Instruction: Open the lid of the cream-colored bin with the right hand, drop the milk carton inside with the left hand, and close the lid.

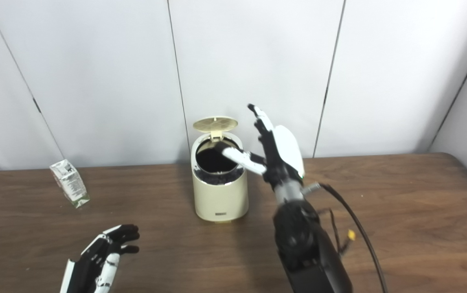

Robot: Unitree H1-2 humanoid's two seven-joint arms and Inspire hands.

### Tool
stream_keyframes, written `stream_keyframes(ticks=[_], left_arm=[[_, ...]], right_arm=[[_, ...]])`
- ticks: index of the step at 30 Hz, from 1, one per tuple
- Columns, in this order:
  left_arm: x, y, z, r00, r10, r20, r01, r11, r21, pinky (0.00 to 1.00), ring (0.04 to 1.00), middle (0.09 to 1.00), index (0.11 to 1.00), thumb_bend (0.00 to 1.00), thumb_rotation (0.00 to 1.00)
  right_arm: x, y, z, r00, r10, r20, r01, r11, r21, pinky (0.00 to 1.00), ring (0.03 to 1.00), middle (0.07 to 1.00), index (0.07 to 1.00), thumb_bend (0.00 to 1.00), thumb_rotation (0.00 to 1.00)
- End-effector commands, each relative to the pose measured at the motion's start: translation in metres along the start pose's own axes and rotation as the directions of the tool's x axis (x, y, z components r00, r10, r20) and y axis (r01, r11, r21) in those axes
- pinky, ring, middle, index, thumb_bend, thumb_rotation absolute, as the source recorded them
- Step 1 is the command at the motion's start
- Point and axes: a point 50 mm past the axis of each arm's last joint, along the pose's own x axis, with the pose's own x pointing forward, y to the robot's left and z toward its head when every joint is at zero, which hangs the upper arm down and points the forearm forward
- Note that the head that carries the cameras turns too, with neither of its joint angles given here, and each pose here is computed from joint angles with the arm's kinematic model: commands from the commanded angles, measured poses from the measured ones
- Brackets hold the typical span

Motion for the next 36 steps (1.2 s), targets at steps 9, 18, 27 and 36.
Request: stream_keyframes(ticks=[9, 18, 27, 36], left_arm=[[0.008, 0.004, 0.008, 0.998, -0.004, 0.059, 0.003, 1.0, 0.001, 0.64, 0.735, 0.747, 0.725, 0.2, 0.57], [0.008, 0.01, 0.005, 0.999, -0.003, 0.046, 0.003, 1.0, 0.008, 0.65, 0.732, 0.745, 0.725, 0.22, 0.53], [0.01, 0.012, 0.005, 0.999, -0.002, 0.052, 0.0, 1.0, 0.024, 0.62, 0.722, 0.74, 0.72, 0.23, 0.42], [0.007, 0.012, 0.007, 0.999, -0.002, 0.051, 0.001, 1.0, 0.024, 0.64, 0.728, 0.744, 0.724, 0.24, 0.44]], right_arm=[[-0.075, -0.027, -0.014, 0.965, -0.196, 0.174, 0.167, 0.972, 0.168, 0.68, 0.8, 0.83, 0.836, 0.49, 0.64], [-0.141, -0.037, -0.045, 0.958, -0.251, 0.141, 0.218, 0.952, 0.213, 0.6, 0.699, 0.728, 0.721, 0.23, 0.39], [-0.169, -0.041, -0.062, 0.966, -0.243, 0.09, 0.215, 0.946, 0.243, 0.54, 0.666, 0.708, 0.672, 0.24, 0.22], [-0.171, -0.039, -0.069, 0.968, -0.242, 0.074, 0.219, 0.948, 0.233, 0.54, 0.658, 0.699, 0.677, 0.22, 0.14]])
